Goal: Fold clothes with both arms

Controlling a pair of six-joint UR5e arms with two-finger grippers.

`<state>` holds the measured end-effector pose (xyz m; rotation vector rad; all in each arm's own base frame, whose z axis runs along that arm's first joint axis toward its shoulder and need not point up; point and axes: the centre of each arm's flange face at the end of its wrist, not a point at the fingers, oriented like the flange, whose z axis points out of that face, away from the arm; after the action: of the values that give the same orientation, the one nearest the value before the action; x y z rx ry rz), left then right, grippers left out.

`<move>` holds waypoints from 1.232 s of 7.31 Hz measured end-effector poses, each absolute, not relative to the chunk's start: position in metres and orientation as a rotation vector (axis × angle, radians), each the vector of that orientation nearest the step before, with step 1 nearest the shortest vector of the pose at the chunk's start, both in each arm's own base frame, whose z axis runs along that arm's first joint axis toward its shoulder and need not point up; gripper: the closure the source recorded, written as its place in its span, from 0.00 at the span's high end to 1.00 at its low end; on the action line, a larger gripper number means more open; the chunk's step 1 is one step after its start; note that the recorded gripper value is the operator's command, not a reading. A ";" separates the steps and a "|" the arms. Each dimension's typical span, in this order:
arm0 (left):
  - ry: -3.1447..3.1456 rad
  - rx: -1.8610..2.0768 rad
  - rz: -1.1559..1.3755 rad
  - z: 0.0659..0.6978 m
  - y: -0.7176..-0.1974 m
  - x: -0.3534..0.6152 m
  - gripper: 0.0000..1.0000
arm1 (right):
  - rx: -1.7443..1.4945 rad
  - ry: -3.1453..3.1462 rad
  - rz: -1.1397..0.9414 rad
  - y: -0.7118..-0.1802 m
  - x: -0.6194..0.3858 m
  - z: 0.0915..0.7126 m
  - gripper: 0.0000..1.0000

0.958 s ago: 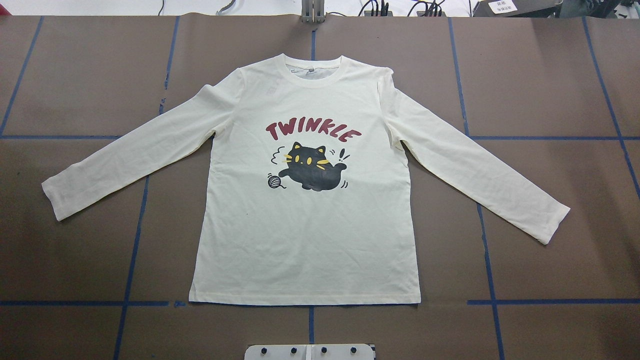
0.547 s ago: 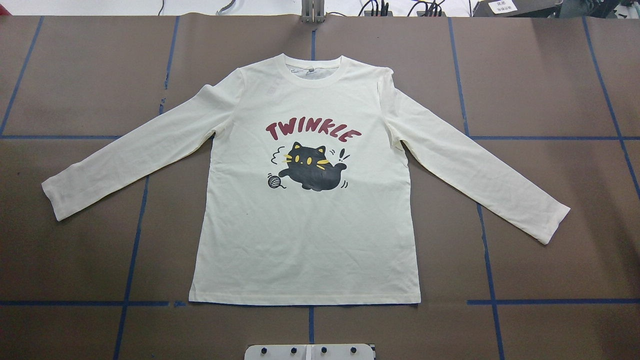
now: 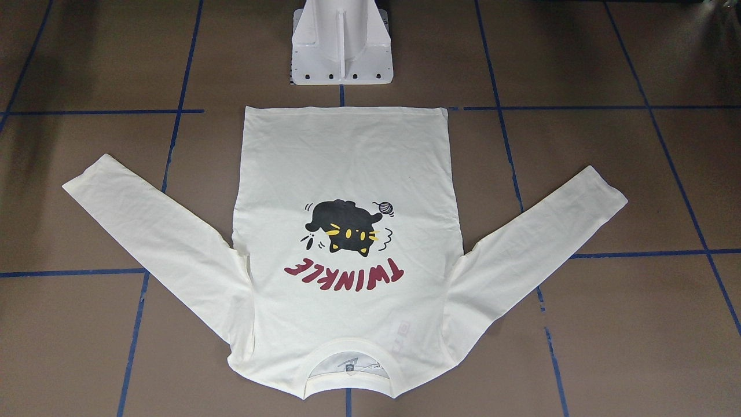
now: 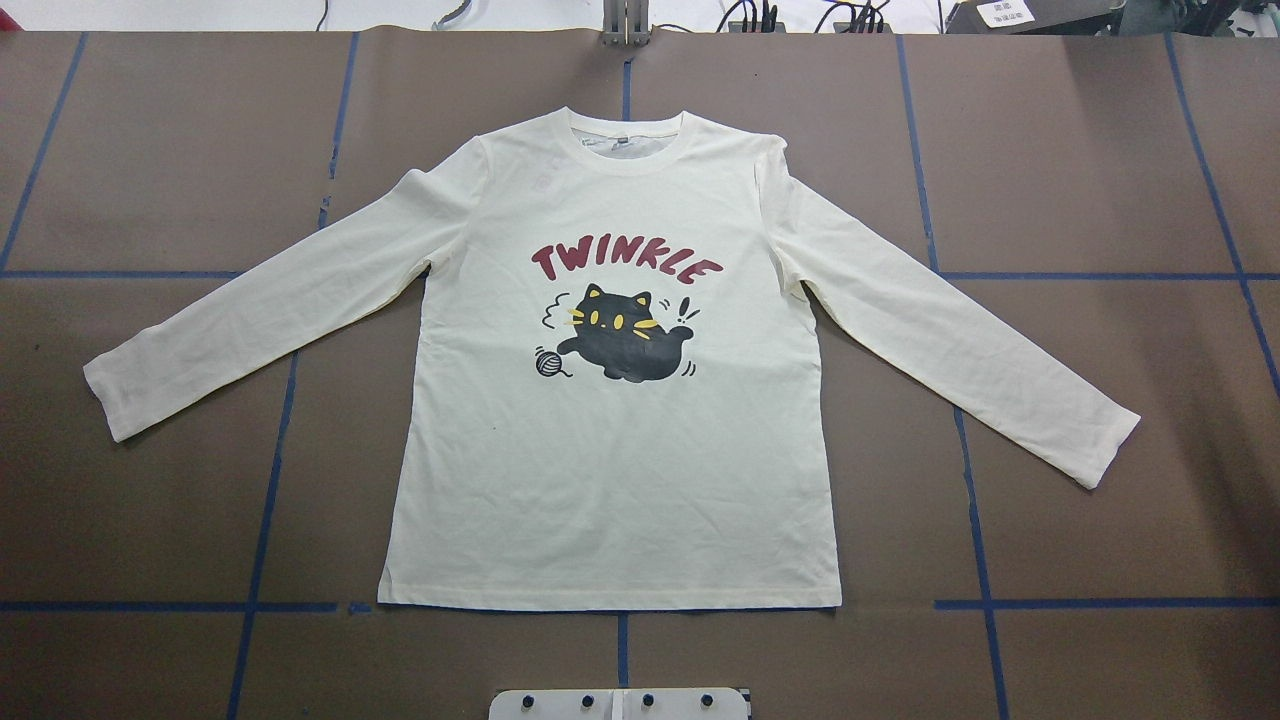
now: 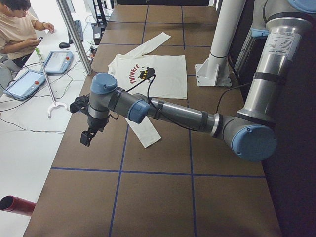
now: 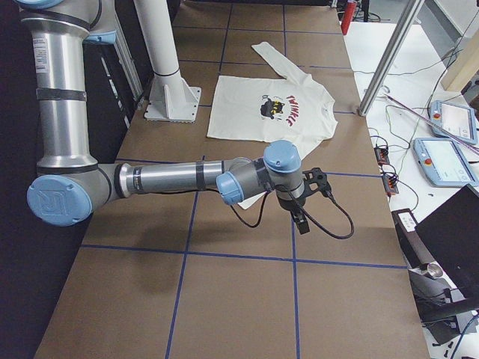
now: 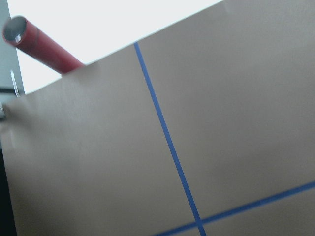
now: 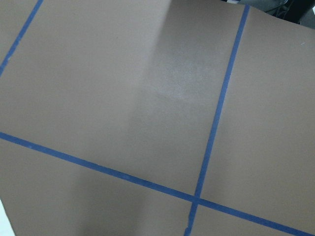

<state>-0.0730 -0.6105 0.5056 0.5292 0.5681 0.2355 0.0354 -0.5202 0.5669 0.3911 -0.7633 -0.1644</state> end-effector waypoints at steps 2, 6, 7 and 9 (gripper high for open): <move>0.571 0.559 0.233 0.505 -0.611 -0.073 1.00 | 0.369 -0.885 -0.103 -0.512 0.016 0.540 0.99; 0.572 0.569 0.235 0.504 -0.610 -0.073 1.00 | 0.255 -0.960 0.077 -0.433 -0.106 0.551 0.69; 0.572 0.571 0.236 0.504 -0.610 -0.073 1.00 | 0.231 -0.936 0.081 -0.416 -0.124 0.565 0.67; 0.571 0.572 0.238 0.504 -0.610 -0.073 1.00 | 0.210 -0.890 0.057 -0.398 -0.152 0.580 0.65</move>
<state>-0.0729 -0.6097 0.5039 0.5721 0.5711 0.2378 -0.1524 -0.3984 0.5804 0.2098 -0.8896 0.0571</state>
